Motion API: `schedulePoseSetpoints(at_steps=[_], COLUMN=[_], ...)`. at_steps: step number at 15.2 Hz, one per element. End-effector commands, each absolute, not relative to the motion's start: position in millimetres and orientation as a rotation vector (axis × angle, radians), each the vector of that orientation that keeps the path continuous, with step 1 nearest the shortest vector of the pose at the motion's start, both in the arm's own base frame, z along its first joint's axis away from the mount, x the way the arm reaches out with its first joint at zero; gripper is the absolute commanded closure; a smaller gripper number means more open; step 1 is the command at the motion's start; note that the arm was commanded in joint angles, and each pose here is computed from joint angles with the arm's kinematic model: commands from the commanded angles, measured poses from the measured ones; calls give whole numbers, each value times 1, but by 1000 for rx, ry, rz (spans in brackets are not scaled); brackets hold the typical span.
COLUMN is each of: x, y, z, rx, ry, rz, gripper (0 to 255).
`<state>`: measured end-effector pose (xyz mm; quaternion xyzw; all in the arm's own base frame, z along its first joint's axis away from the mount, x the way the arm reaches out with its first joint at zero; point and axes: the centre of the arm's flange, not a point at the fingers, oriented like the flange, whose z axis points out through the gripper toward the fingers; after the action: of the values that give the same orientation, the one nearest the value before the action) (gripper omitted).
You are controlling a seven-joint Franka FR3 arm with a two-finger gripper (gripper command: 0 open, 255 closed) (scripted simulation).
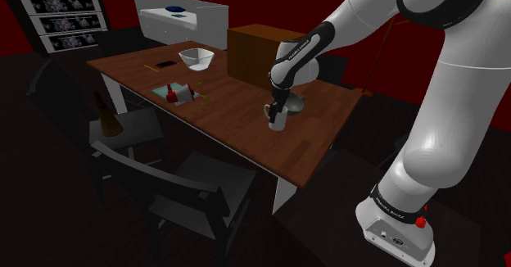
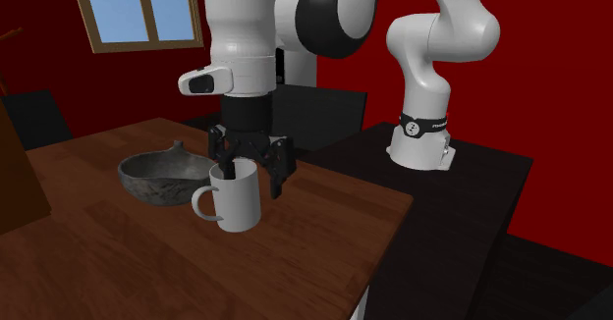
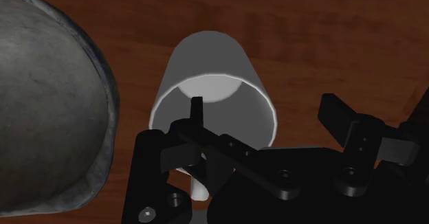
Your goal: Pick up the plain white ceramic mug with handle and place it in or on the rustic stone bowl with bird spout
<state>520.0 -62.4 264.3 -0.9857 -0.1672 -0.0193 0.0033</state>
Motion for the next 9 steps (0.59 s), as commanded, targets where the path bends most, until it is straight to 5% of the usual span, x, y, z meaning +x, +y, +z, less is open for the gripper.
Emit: schedulePoseSetpoints(at_steps=[1, 3, 4, 9], x=[520, 520, 520, 520], y=[-62, -62, -62, -62], z=[264, 264, 264, 264], rx=[-3090, -3090, -3090, -3090], ry=[-524, -524, -524, -524], rz=[-61, -61, -61, -61], gripper=[0, 0, 255, 255])
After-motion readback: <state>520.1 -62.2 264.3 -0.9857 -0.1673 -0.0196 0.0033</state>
